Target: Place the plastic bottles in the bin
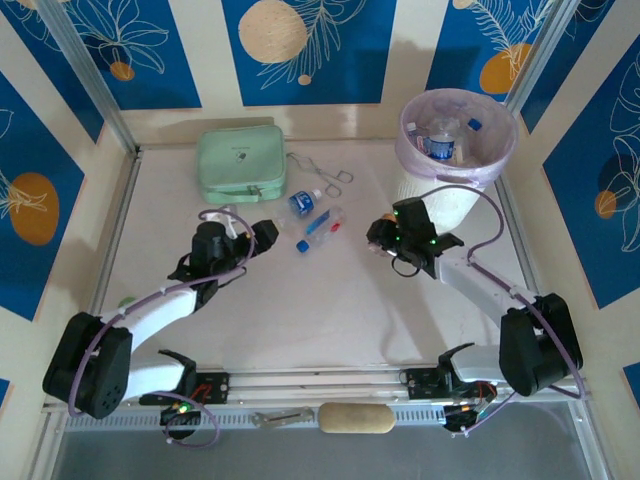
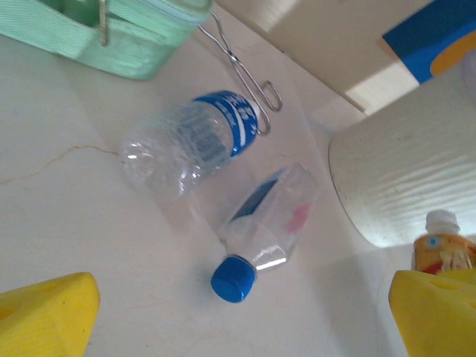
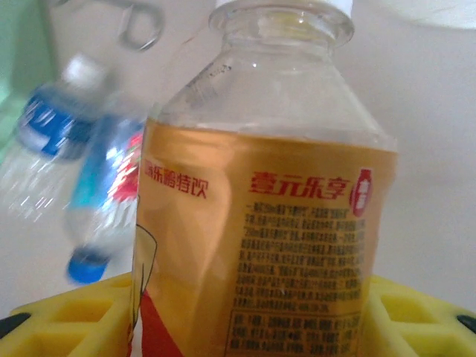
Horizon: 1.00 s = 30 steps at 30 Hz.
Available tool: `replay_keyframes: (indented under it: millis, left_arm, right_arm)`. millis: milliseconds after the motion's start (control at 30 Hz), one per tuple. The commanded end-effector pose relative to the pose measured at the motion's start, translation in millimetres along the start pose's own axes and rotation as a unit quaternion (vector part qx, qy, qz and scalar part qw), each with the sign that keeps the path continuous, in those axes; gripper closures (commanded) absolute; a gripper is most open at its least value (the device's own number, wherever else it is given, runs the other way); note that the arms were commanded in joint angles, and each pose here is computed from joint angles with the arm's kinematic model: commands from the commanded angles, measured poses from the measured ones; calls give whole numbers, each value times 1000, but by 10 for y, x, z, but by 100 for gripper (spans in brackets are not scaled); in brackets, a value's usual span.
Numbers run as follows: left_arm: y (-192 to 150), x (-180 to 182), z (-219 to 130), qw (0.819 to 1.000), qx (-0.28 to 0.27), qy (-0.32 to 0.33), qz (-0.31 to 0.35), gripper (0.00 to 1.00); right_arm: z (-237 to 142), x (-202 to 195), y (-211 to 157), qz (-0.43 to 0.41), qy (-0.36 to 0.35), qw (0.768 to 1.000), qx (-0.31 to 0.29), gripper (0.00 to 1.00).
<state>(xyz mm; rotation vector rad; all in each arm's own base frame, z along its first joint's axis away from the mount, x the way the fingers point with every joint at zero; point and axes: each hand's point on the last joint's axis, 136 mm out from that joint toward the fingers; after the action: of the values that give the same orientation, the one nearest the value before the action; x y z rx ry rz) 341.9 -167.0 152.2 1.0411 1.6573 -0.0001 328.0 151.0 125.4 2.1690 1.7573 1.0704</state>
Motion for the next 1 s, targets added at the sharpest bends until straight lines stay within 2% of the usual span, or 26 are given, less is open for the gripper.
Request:
replay_keyframes:
  millis: [0,200,400,600,700,833,967]
  left_arm:
    - [119,23,-11,999,-18,-14,-32,1]
    - [127,51,-26,999,-7,-15,-45,1]
    - [78,20,-68,1000,14,-10,-21,1]
    - [88,-91,-60,999,27,-22,1,1]
    - [71,-125,-28,999,35,-31,1,1]
    - [26,-152,29,998,48,-42,-7,0]
    - [-40,-173,74,997,63,-49,-10,1]
  right_arm:
    - [-164,659,44,-75,134,988,17,44]
    - [-525,1353,374,-163,260,952,20,45]
    - [-1039,1425,1138,-222,241,943,-46,45]
    - [-1532,956,1986,-203,160,954,-151,46]
    - [-1709,648,2299,-180,119,957,-194,47]
    - [-1836,192,2573,-165,27,958,-232,48]
    - [-1870,-341,2735,-144,-82,956,-241,48]
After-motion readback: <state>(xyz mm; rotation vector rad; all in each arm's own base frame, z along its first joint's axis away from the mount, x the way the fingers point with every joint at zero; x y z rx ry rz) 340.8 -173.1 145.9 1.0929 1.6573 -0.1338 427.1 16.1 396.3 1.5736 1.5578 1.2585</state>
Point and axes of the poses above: each hand's point on the last joint's axis, 136 mm out from that joint toward the fingers, its own z axis out along the fingers, its own x axis along the line the jaws close on, y = z × x, and after that the axes turned 9 degrees about -z, right-handed
